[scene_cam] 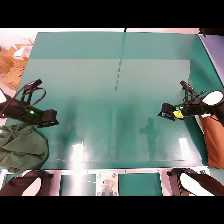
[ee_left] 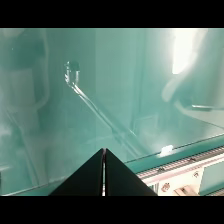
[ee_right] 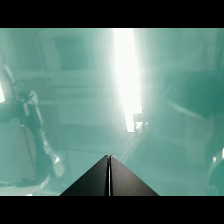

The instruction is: Fold the shirts.

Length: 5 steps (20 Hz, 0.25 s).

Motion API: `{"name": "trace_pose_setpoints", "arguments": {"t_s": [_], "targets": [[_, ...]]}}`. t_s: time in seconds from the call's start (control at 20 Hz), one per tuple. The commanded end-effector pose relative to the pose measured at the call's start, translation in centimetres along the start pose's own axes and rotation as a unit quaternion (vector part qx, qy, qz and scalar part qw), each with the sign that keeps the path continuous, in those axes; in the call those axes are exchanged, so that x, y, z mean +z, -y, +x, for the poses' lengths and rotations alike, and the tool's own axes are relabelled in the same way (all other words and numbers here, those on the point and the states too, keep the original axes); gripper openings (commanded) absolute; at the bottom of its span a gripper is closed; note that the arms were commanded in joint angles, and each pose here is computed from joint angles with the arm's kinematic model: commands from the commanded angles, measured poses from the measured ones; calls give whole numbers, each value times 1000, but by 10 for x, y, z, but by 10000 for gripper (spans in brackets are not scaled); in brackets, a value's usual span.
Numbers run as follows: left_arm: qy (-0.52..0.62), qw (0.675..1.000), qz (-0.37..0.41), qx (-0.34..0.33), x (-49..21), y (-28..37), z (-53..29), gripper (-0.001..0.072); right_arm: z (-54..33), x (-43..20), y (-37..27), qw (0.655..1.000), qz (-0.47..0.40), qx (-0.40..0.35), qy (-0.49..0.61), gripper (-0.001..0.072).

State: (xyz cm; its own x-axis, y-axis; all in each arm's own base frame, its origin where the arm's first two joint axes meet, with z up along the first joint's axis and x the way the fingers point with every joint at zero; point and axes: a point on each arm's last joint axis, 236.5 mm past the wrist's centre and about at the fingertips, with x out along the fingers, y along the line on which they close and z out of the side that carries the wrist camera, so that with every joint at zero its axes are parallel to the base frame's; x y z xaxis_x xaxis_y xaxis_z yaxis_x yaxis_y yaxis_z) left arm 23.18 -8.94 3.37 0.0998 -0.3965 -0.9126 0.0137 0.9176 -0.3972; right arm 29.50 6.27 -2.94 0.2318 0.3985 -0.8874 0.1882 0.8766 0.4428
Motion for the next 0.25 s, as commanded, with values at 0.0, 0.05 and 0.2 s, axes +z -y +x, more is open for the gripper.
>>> {"name": "trace_pose_setpoints", "arguments": {"t_s": [0.0,0.05,0.2], "targets": [[4,1000,-7,7,-7,-5,5,23,5,-3,-4,1000,-7,5,2,14],[6,1000,-7,7,-6,-5,5,22,5,-3,-3,1000,-7,5,2,14],[5,1000,-7,7,-6,-5,5,23,5,-3,-4,1000,-7,5,2,14]]}}
